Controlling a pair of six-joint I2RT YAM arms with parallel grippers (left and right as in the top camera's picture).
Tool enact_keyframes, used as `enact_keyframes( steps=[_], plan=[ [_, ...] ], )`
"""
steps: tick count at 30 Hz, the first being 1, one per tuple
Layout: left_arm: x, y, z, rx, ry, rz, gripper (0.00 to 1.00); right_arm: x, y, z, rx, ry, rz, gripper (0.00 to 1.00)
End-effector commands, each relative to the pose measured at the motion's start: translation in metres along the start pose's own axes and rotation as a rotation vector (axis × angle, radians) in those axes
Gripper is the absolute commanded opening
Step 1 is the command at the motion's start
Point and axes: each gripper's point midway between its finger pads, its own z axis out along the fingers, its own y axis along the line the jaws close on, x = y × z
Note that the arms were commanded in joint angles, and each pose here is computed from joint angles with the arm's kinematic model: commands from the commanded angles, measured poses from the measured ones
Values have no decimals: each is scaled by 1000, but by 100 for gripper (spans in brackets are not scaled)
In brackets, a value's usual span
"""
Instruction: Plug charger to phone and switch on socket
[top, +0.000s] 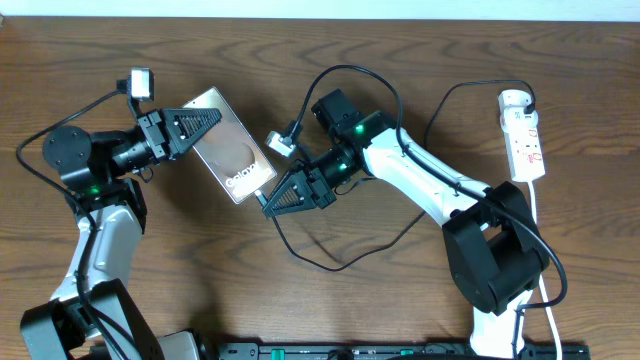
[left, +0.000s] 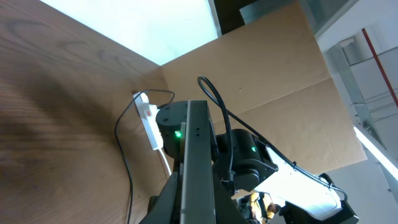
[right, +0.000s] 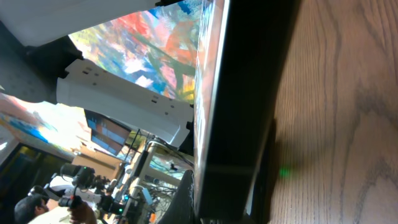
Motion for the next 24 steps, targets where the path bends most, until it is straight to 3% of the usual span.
enact_keyframes(
  steps=[1, 24],
  plan=[
    [9, -8, 1, 14, 52, 36, 7, -5, 11, 1, -32, -8, -16, 1],
    [9, -8, 1, 14, 52, 36, 7, -8, 8, -7, -21, -25, -19, 1]
  ],
)
